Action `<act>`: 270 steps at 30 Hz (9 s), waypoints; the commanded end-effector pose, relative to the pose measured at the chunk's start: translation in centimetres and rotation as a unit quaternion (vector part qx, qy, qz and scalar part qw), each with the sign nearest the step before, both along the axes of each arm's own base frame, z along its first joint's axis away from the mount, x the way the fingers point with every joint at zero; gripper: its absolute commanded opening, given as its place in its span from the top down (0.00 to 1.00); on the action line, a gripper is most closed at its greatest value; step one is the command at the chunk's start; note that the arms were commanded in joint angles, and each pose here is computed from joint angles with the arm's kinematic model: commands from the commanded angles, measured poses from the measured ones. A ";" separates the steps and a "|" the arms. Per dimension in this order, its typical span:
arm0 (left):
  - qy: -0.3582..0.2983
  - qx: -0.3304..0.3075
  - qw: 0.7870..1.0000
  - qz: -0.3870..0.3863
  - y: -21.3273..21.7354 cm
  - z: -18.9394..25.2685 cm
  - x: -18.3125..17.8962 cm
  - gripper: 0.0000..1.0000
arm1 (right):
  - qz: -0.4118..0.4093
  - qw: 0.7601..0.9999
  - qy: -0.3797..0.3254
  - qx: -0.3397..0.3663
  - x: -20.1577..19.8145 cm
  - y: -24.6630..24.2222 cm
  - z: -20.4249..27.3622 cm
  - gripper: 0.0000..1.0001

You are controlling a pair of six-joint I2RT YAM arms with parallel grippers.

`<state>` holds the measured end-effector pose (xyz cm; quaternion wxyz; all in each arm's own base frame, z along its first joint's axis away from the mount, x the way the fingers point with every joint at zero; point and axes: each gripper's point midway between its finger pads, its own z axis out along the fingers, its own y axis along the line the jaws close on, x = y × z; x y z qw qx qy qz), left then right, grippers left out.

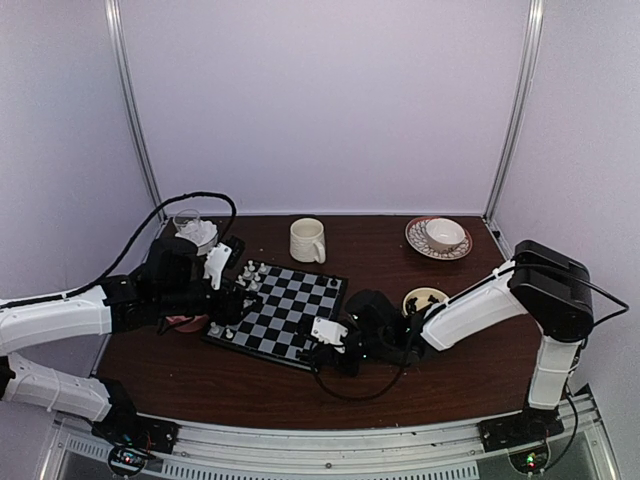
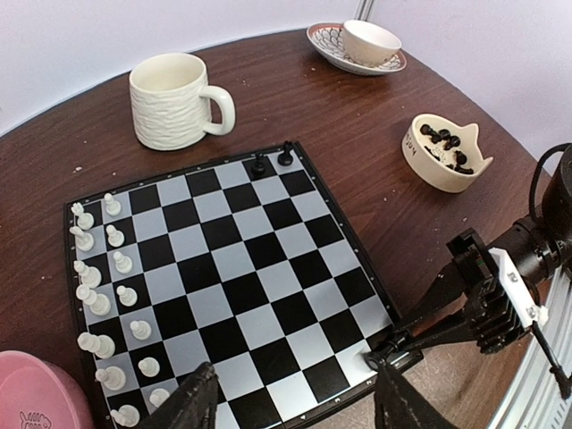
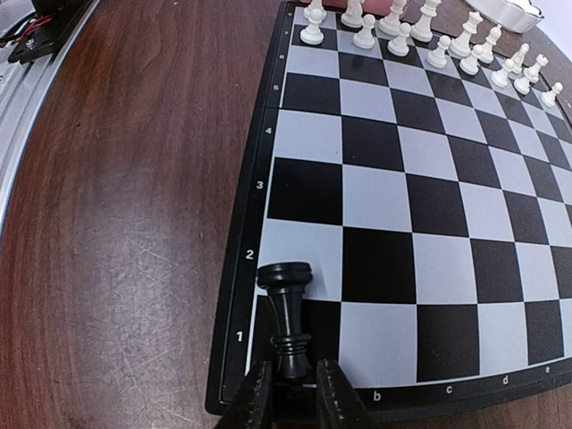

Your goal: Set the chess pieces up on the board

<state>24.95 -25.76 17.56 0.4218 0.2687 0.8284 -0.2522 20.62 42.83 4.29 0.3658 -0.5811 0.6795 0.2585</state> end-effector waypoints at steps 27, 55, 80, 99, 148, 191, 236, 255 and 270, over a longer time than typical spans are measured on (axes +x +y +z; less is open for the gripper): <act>-0.033 -0.068 0.990 -0.121 -3.8 1.8 -2.5 0.38 | -0.008 1.000 -0.020 0.017 0.2 -0.2 4.2 0.95; 0.010 0.013 0.958 -0.285 -9.8 -5.7 -5.0 0.45 | 0.010 0.998 -0.021 0.058 -0.4 -0.9 6.4 0.96; 0.065 0.039 0.947 -0.313 -10.5 -7.0 -6.2 0.52 | 0.006 0.995 -0.044 0.089 -0.5 -1.5 7.9 0.95; 0.068 0.026 0.942 -0.327 -10.9 -6.7 -6.7 0.63 | 0.011 0.995 -0.041 0.091 -0.7 -1.4 7.9 0.96; -0.057 -0.137 0.932 -0.331 -10.2 2.0 -8.8 0.91 | -0.020 0.941 0.055 0.333 -2.6 -2.6 18.5 0.38; -0.066 -0.190 0.906 -0.373 -10.1 3.4 -10.8 0.89 | 0.082 0.925 0.112 0.355 -6.1 -0.5 18.8 0.80; -0.107 -0.021 0.987 0.122 4.4 1.4 2.2 0.03 | -0.143 0.987 -0.002 -0.073 3.6 -0.1 6.7 0.98; -0.105 0.000 0.986 0.128 4.6 0.6 2.5 0.03 | -0.218 0.966 -0.009 -0.137 10.2 -2.3 6.4 1.00; -0.098 -0.008 0.990 0.099 3.7 0.2 2.0 0.03 | -0.206 0.965 0.028 -0.157 12.7 -2.6 5.0 0.99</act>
